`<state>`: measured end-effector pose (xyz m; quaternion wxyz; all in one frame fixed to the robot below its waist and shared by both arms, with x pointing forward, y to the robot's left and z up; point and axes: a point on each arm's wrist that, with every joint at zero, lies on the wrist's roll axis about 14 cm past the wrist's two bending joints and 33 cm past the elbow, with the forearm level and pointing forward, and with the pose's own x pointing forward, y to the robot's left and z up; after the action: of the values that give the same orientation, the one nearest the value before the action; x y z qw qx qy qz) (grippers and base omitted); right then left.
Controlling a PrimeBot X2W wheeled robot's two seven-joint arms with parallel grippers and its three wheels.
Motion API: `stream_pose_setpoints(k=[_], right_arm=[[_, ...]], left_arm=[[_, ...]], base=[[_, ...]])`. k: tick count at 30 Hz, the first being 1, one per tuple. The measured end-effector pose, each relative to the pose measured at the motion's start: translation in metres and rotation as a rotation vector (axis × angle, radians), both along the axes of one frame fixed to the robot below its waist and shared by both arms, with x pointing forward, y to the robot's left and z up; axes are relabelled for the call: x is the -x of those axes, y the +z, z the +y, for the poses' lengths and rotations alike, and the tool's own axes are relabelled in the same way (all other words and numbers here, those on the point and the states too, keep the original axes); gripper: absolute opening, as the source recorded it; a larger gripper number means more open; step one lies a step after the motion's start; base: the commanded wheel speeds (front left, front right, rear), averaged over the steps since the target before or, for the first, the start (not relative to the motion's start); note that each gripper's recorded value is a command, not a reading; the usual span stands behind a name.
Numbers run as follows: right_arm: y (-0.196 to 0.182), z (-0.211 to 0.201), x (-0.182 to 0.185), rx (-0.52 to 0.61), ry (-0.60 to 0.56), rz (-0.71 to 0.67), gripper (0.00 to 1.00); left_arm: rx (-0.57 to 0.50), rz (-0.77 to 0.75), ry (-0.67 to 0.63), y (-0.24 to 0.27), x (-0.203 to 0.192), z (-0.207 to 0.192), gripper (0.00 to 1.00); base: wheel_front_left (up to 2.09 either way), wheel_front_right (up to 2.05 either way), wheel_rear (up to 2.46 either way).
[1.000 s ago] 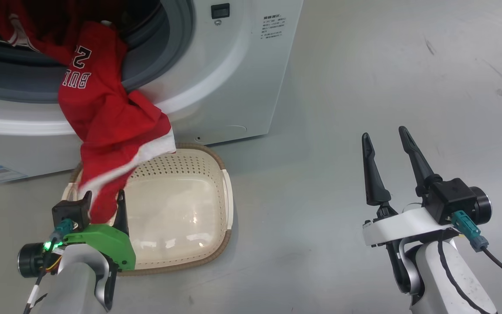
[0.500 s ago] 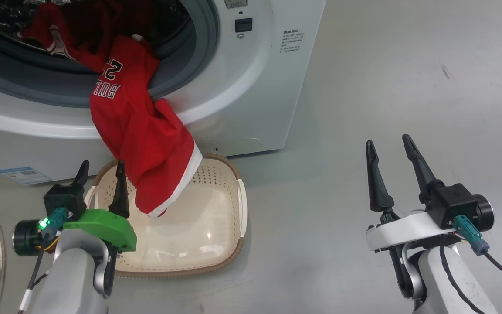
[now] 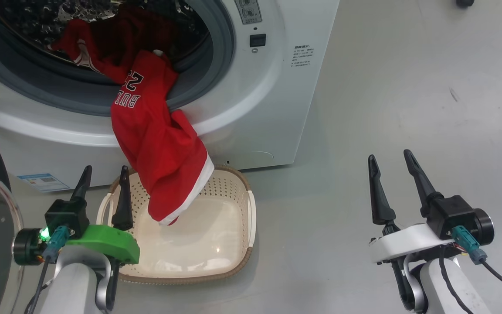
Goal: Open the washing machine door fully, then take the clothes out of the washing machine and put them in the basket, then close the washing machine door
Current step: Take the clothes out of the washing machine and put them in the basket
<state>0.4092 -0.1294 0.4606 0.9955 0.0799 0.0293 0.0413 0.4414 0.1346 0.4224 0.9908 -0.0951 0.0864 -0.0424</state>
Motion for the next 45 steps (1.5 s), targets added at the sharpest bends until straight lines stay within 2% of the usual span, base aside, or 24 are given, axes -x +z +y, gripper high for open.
stream_pose_setpoints(k=[28,45], right_arm=[[-0.003,0.002,0.017,0.004,0.005,0.020,1.00],[-0.006,0.003,0.017,0.003,0.009,0.030,1.00]], left_arm=[[-0.018,-0.043,0.023,0.016,0.033,0.006,1.00],[-0.015,-0.053,0.022,0.020,0.035,0.004,1.00]], base=[[0.00,0.00,0.00],[0.00,0.00,0.00]])
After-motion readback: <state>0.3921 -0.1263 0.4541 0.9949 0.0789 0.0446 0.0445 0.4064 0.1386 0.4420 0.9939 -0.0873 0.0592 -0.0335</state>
